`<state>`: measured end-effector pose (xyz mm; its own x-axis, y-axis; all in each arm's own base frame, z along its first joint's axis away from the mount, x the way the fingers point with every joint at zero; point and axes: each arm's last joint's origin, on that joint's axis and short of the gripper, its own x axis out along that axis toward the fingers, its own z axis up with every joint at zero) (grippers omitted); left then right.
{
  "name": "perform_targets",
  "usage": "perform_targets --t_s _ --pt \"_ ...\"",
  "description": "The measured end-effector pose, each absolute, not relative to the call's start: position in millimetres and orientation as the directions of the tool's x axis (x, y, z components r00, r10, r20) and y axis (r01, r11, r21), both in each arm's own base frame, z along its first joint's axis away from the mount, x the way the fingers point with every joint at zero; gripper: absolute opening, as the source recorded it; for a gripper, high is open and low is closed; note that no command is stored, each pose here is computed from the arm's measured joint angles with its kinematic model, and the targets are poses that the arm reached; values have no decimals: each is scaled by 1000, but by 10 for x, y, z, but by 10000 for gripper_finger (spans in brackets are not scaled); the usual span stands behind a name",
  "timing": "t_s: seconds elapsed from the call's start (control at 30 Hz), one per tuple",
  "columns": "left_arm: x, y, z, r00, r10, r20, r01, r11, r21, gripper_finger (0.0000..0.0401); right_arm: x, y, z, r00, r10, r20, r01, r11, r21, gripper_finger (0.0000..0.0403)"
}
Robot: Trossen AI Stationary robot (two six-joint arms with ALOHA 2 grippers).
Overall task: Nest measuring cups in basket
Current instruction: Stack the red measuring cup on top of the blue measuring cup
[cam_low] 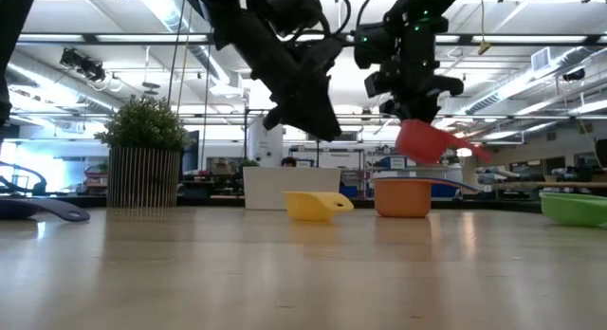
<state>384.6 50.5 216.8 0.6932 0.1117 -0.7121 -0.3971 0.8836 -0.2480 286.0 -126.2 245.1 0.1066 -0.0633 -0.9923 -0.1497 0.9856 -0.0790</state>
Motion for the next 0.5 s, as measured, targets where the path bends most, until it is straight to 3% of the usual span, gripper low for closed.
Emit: perform_targets --t_s 0.5 --pt "3796 217 2169 651 -2 -759 -357 881 -309 103 3238 -1388 2411 66 -30 -997 -199 979 -42 10"
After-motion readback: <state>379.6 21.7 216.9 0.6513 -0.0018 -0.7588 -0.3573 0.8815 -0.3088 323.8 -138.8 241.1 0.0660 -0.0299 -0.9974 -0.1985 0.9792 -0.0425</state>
